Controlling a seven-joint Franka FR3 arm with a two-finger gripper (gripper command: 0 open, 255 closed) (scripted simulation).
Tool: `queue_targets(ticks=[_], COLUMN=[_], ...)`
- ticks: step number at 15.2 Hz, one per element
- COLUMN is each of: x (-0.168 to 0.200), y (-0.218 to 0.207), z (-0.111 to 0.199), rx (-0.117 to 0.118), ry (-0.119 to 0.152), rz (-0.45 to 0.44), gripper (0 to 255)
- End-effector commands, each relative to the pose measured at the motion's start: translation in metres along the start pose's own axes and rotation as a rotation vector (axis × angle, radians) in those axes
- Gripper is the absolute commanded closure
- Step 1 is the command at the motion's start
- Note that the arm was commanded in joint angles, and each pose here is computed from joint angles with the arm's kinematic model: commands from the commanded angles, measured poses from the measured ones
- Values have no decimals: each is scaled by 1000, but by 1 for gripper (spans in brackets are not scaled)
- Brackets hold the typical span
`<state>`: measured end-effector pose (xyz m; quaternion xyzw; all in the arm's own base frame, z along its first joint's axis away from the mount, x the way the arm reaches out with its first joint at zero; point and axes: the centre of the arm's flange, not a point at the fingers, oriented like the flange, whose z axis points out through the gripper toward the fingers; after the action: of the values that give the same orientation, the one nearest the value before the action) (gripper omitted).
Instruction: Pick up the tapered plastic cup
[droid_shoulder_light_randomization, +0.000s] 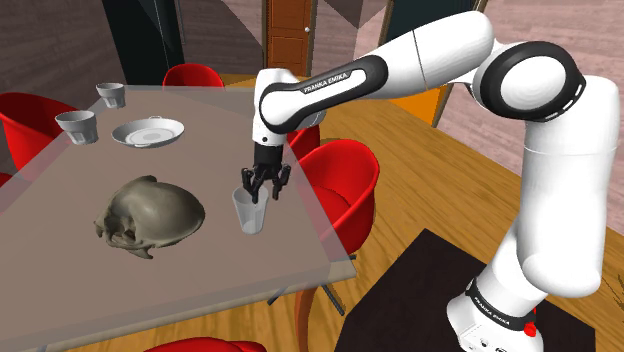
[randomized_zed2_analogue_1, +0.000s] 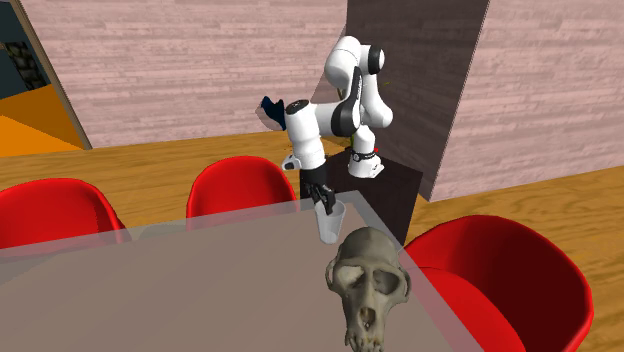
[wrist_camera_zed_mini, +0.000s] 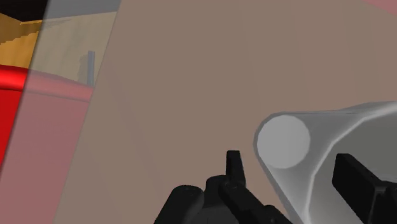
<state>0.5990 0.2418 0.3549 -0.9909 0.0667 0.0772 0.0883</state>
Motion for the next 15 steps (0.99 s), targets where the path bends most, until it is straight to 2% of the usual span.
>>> queue_targets(ticks=[1,9,15], x=[0,0,-5], y=[0,0,-5], z=[1,1,-30], rx=[0,0,0], ry=[0,0,0], rz=[0,0,0], gripper=[255,255,255])
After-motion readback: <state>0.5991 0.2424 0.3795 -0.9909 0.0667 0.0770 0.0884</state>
